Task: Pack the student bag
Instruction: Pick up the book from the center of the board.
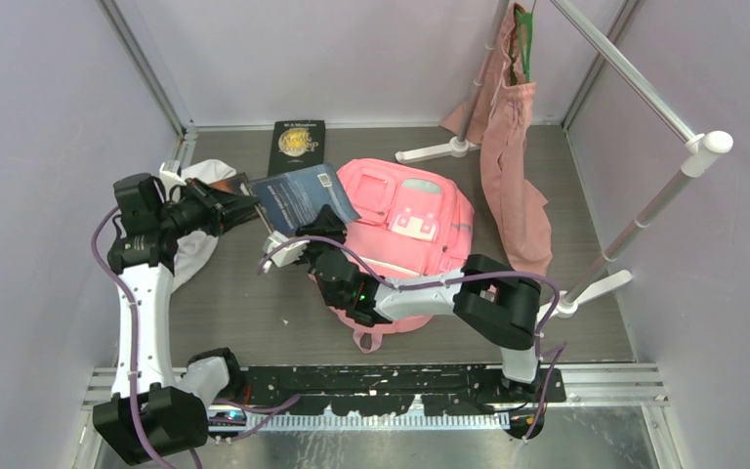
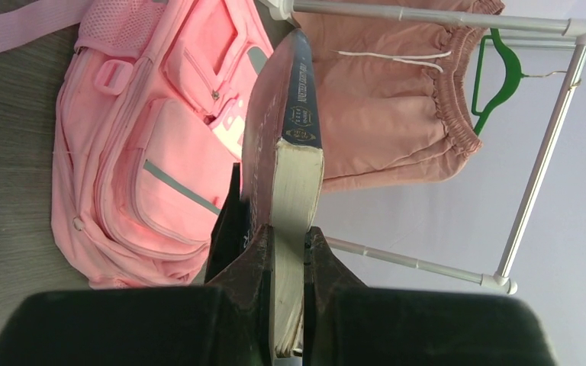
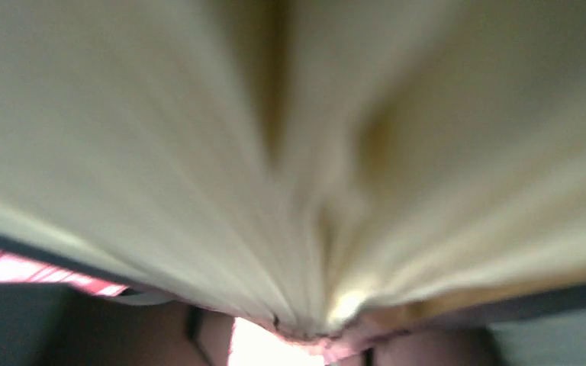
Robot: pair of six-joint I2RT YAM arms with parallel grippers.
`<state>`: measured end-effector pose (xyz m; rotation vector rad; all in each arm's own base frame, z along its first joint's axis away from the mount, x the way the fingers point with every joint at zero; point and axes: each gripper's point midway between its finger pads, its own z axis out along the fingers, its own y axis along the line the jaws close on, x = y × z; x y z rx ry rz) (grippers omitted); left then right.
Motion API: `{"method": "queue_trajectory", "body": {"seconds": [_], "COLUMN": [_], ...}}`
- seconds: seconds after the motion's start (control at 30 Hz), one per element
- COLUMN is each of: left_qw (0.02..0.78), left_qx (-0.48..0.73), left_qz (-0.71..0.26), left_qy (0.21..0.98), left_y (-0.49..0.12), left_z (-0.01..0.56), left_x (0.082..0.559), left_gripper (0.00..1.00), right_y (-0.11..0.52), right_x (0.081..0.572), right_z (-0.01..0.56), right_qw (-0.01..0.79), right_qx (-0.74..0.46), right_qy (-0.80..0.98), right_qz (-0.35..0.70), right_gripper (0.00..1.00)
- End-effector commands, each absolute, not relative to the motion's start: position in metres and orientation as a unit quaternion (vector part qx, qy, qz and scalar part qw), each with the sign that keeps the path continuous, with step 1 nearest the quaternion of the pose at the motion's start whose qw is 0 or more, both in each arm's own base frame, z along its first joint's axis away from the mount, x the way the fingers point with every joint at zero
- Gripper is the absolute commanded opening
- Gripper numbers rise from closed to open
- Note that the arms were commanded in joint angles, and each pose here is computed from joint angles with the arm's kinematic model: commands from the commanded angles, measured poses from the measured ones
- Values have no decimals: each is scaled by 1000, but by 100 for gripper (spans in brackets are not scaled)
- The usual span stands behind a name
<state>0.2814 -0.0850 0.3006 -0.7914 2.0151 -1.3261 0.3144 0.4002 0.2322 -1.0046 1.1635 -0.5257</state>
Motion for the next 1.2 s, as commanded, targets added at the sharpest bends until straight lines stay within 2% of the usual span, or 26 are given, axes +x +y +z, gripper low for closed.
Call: {"method": "queue_trajectory", "body": {"seconds": [0.0, 0.03, 0.07, 0.13, 0.17, 0.2, 0.23, 0.27, 0.33, 0.53, 0.7, 0.77, 0.87, 0.93, 1.17], "left_qw": [336, 338, 338, 339, 340, 340, 340, 336, 334, 363, 439, 453, 446, 435, 417], "left_qx": [-222, -221, -221, -222, -221, -219, -218, -220, -223, -221, -203, -195, -155, -136, -128], "left_qz": [-529, -528, -527, -523, -523, -524, -523, -520, -499, -462, -445, -462, -516, -549, -576], "left_qy": [747, 747, 748, 750, 750, 750, 751, 754, 768, 778, 753, 737, 715, 701, 691], "left_y": [-96, -96, -96, -96, -95, -96, -96, -95, -90, -81, -76, -80, -94, -103, -113], "left_z": [349, 349, 349, 346, 346, 346, 346, 344, 341, 343, 357, 361, 365, 365, 334], "left_x": [269, 269, 269, 268, 268, 268, 269, 268, 267, 267, 265, 262, 256, 250, 242], "left_gripper": [0, 0, 0, 0, 3, 19, 40, 55, 70, 78, 88, 95, 98, 100, 100], "right_y": [399, 398, 396, 395, 395, 395, 395, 395, 394, 376, 351, 346, 337, 333, 348], "right_x": [314, 313, 311, 303, 299, 296, 292, 289, 282, 278, 287, 288, 293, 296, 292], "right_z": [245, 246, 251, 258, 259, 263, 266, 271, 282, 301, 293, 298, 315, 323, 328], "right_qw": [694, 694, 700, 704, 700, 697, 690, 685, 667, 604, 500, 452, 409, 390, 329], "right_qx": [-426, -421, -407, -396, -395, -389, -385, -376, -363, -277, -144, -86, -29, -10, -9], "right_qy": [541, 546, 553, 564, 574, 588, 604, 619, 650, 736, 785, 774, 725, 701, 681], "right_qz": [-210, -207, -197, -171, -154, -131, -105, -78, -23, 132, 336, 434, 553, 597, 654], "right_gripper": [28, 5, 1, 1, 1, 1, 1, 1, 1, 1, 1, 1, 1, 1, 1]}}
